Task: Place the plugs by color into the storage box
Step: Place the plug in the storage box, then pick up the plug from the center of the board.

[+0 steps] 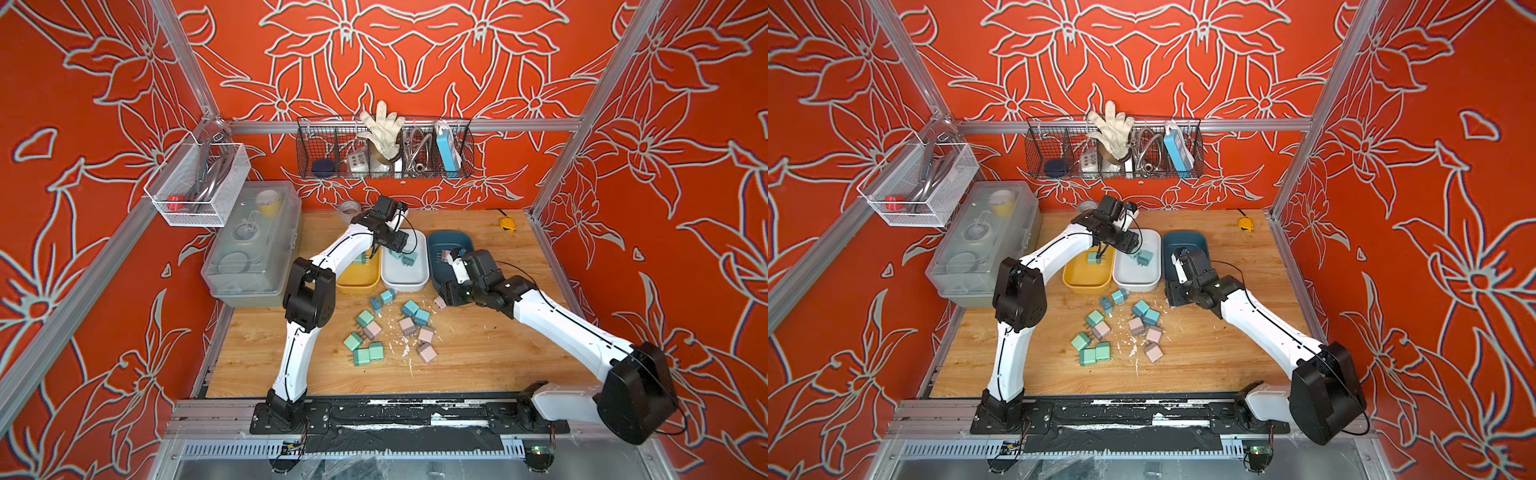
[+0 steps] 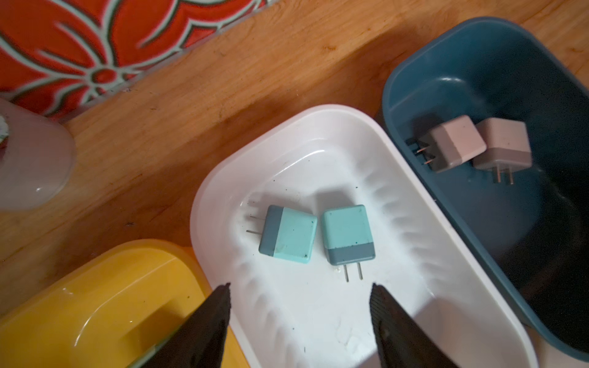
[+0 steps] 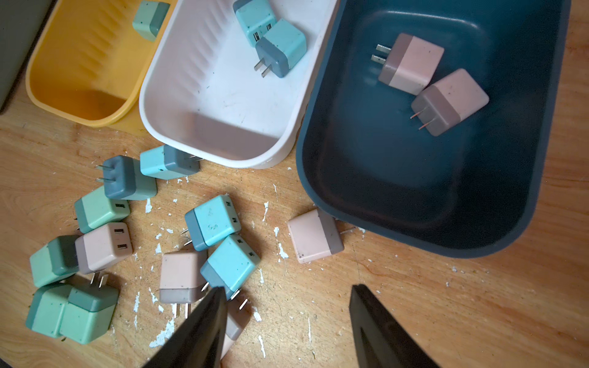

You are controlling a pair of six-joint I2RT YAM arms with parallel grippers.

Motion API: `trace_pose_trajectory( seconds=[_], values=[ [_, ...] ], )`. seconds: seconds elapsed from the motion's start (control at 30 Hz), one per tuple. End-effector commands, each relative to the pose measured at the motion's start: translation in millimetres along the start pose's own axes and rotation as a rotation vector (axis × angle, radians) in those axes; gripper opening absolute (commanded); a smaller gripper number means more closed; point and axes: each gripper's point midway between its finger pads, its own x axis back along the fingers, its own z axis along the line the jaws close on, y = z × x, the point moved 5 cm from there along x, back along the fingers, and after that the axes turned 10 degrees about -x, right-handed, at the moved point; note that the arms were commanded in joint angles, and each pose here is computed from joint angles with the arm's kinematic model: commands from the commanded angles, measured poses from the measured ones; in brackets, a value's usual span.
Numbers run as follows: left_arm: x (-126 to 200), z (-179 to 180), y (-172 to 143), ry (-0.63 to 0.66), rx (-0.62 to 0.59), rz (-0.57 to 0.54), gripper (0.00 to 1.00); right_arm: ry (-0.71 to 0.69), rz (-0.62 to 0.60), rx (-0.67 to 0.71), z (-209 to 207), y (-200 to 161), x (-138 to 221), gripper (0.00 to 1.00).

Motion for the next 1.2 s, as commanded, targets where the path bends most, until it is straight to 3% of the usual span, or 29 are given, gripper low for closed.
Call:
trace_pose_trajectory(
  seconds=[0.0,0.23,0.43,0.77,1.17],
  values=[
    [24.9,-4.7,13.6,-0.017,0.0,-0.064,0.69,-0.008,0.007,-0.003,-2.0,-1.3,9.3,0.66],
    [58.8,-20.3,4.7,-0.068,-0.005,-0.098,0.67,-0.065,0.005,0.008,-10.3,-4.8,11.9,0.67],
    [85.5,-41.8,-37.3,-0.137,-0.008,-0.081,0.67,-0.075,0.053,0.039,-11.6,-10.3,11.3,0.66],
    [134.9,-81.7,-105.2,-0.294,-0.05,-0.056,0.67,0.002,0.169,0.007,-10.0,-49.4,-5.0,0.66],
    [172.2,-124.3,-140.7,-0.362,-0.378,-0.093,0.67,0.084,0.263,0.069,3.1,-77.4,-29.4,0.65]
  ],
)
